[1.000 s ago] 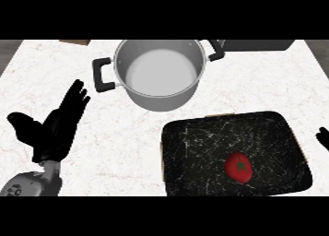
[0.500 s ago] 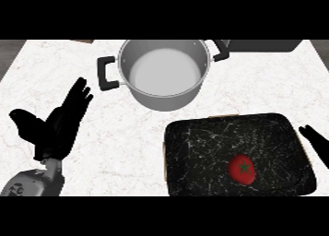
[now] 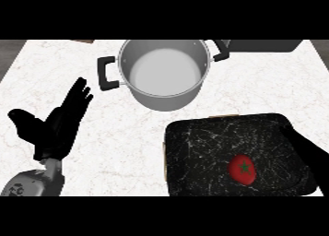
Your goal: Pick the tomato from the tray and place it in the pot
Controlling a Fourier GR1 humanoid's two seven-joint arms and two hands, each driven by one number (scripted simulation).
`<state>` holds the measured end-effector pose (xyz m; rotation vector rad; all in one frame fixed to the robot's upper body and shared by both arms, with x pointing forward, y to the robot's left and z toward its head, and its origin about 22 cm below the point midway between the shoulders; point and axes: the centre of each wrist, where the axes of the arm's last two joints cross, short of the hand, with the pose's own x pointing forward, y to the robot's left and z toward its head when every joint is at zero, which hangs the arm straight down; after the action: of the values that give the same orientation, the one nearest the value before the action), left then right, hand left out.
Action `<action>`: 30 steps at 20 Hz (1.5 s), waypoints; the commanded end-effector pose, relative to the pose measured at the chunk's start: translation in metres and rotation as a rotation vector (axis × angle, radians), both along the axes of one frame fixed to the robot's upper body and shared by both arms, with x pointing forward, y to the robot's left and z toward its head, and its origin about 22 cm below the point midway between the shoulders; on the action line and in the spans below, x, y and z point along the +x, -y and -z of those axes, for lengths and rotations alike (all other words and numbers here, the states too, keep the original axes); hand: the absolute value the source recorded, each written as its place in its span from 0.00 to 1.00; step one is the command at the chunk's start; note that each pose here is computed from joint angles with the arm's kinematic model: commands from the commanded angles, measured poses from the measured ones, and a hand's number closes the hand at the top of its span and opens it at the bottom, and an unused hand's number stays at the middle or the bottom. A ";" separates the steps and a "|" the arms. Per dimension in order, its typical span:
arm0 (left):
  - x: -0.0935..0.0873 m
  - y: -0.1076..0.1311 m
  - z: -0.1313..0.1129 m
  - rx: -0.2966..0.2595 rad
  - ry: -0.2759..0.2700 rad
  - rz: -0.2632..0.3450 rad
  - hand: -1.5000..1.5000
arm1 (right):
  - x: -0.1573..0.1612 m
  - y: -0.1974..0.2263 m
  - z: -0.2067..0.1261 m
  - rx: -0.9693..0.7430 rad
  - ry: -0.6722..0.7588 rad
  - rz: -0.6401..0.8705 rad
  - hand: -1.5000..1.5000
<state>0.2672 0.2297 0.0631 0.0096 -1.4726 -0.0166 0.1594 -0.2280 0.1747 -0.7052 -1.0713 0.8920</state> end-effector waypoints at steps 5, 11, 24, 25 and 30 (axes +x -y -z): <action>0.006 -0.001 0.011 0.007 -0.012 -0.002 0.50 | 0.002 -0.019 0.027 -0.072 -0.064 0.085 0.00; -0.009 0.000 -0.007 -0.011 -0.011 -0.001 0.50 | 0.006 -0.038 0.018 -0.040 -0.025 0.068 0.00; -0.005 -0.007 -0.001 -0.006 -0.007 -0.004 0.50 | 0.025 -0.052 0.058 -0.119 -0.109 0.183 0.00; -0.004 0.002 0.004 -0.002 -0.003 -0.006 0.50 | 0.048 -0.048 0.066 -0.111 -0.121 0.176 0.00; -0.001 0.016 -0.001 0.005 0.007 0.004 0.50 | 0.051 -0.055 0.066 -0.129 -0.151 0.150 0.00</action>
<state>0.2608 0.2287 0.0627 0.0172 -1.4714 -0.0174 0.1956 -0.1823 0.1106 -0.7776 -0.9402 0.8522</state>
